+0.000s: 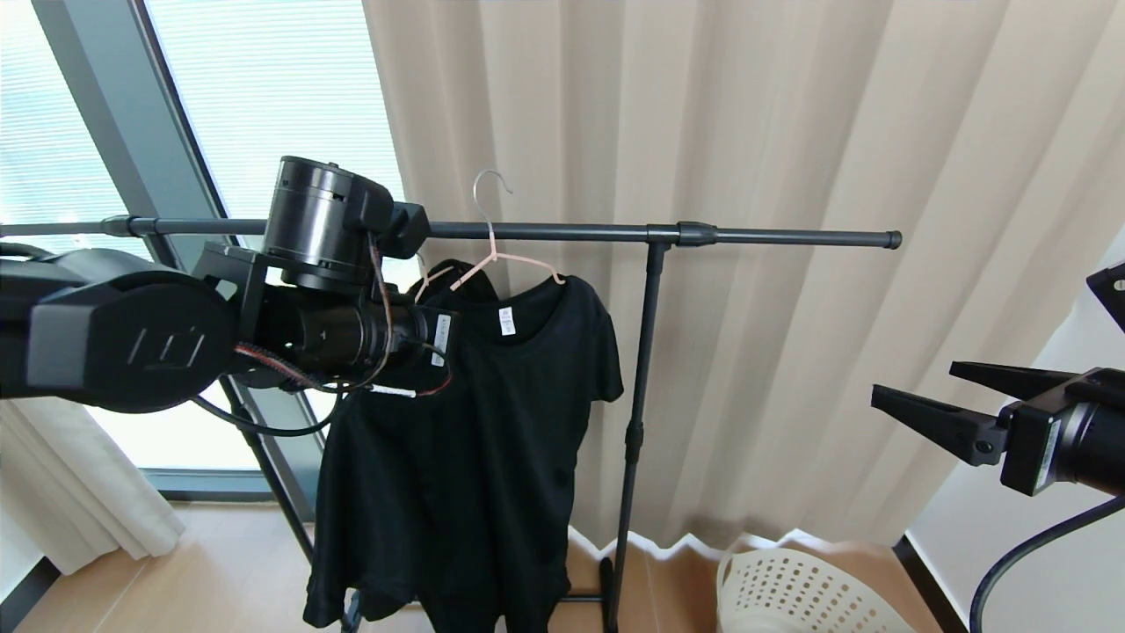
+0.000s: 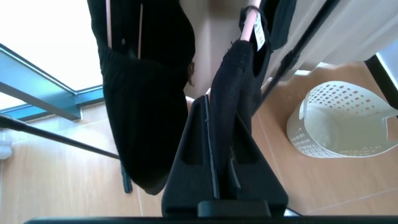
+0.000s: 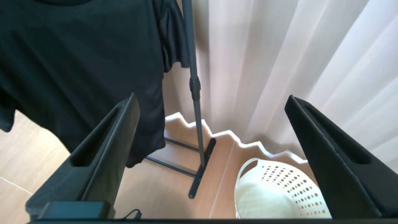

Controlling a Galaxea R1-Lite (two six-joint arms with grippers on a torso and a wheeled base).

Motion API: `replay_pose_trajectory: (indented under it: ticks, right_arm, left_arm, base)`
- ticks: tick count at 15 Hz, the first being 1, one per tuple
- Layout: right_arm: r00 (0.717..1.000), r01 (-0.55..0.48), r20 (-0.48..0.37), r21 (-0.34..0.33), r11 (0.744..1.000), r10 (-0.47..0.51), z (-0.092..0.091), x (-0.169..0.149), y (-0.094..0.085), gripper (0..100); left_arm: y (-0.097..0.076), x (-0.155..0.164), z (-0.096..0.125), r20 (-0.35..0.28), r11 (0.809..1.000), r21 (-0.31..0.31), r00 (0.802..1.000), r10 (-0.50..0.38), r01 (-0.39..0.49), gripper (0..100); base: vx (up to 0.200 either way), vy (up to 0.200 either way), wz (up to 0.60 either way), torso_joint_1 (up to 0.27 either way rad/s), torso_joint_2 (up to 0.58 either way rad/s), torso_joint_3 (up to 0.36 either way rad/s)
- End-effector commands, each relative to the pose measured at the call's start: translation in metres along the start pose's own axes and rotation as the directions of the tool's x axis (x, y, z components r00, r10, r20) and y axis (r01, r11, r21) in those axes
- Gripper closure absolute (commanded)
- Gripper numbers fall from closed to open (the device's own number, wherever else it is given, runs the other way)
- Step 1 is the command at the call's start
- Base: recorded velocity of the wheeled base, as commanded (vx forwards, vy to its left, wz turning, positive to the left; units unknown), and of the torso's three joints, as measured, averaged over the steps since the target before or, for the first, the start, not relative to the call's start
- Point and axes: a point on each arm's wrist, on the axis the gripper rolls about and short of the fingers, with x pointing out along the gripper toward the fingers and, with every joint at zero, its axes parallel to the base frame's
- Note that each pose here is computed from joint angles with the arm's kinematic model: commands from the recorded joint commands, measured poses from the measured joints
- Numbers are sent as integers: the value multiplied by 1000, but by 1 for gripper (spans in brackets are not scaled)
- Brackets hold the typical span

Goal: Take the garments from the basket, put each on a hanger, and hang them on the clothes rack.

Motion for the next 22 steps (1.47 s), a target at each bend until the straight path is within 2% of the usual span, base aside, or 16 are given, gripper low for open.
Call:
replay_pose_trajectory:
  ticks: [1, 4, 9, 13, 22]
  right_arm:
    - [1000, -1, -2, 0, 1000, 1, 0, 1, 0, 0]
    - [1000, -2, -6, -2, 1000, 2, -2, 1, 0, 0]
    - [1000, -3, 0, -2, 1000, 3, -1, -1, 0, 0]
    - [1000, -10, -4, -4, 1000, 10, -2, -1, 2, 0]
    - [1000, -24, -1, -10, 1000, 24, -3, -3, 4, 0]
  left_arm:
    - [-1, 22, -1, -28, 1000, 3, 1000, 11, -11, 100]
    - [-4, 54, 2, -47, 1000, -3, 999, 24, -24, 100]
    - [-9, 76, 10, -29, 999, -33, 999, 23, -23, 100]
    - [-12, 87, 9, -36, 999, -32, 999, 22, -23, 100]
    - [-14, 91, 1, -64, 999, -33, 998, 21, -23, 100]
  base:
    - [0, 0, 0, 0, 0, 0]
    - [0, 0, 0, 0, 0, 0]
    - [0, 0, 0, 0, 0, 0]
    - [0, 0, 0, 0, 0, 0]
    - [0, 0, 0, 0, 0, 0]
